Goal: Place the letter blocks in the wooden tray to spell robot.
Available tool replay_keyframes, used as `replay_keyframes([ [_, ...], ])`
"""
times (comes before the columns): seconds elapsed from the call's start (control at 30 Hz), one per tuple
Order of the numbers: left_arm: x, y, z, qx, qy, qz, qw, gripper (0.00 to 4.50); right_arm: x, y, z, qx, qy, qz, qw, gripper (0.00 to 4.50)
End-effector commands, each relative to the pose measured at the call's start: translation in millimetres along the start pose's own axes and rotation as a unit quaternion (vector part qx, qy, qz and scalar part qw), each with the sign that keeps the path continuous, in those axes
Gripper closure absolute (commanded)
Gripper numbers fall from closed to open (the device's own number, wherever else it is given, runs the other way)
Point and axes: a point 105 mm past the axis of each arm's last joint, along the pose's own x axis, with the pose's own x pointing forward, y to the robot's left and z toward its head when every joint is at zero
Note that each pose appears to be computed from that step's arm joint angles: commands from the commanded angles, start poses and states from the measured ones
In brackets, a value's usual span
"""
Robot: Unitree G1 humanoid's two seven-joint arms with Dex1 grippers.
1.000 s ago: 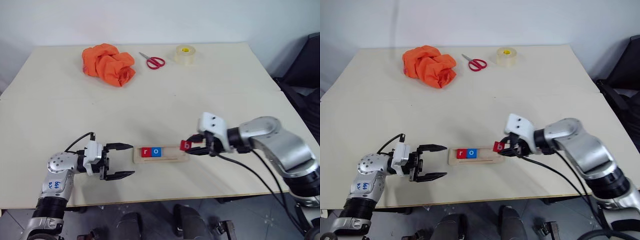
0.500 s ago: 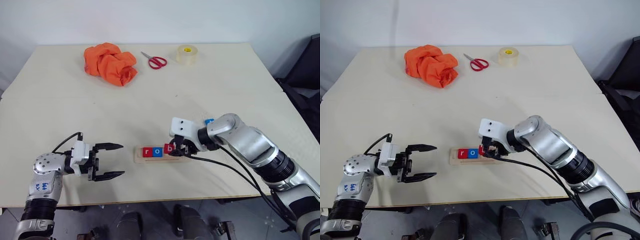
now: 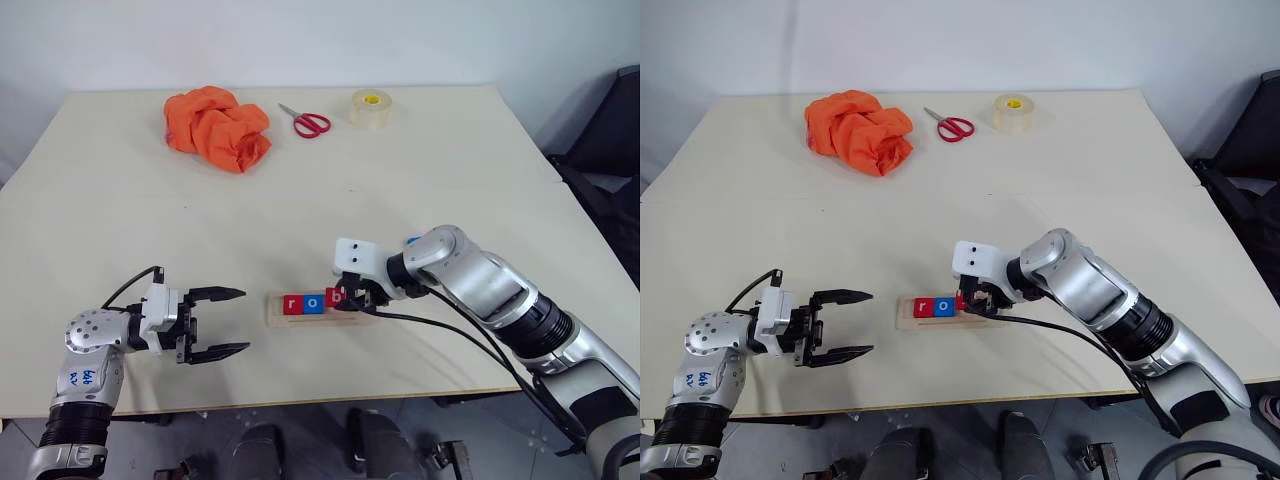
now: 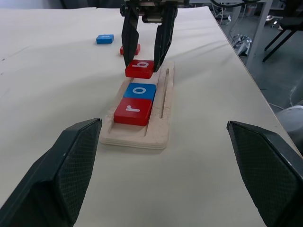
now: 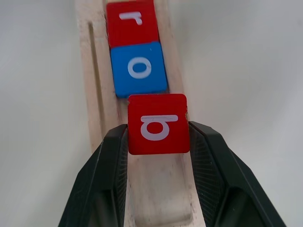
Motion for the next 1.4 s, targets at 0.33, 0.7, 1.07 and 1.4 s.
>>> replay_keyframes([
  [0.33, 1, 3, 9, 0.019, -0.013, 0.007, 1.000, 0.00, -8, -1, 13, -0.027, -0.011, -0.005, 1.000, 0.03],
  [0.7, 2, 7, 9, 0.018, -0.016, 0.009, 1.000, 0.00, -37, 4, -11, 0.006, -0.053, -0.028, 0.998, 0.62],
  [1.07, -7, 2, 9, 0.014, -0.012, 0.020, 1.000, 0.00, -19, 7, -25, 0.028, -0.061, -0.021, 0.998, 4.29],
  [1.4, -12, -6, 10, 0.013, -0.006, 0.031, 0.999, 0.00, 1, 8, -22, 0.027, -0.069, -0.008, 0.997, 4.42],
])
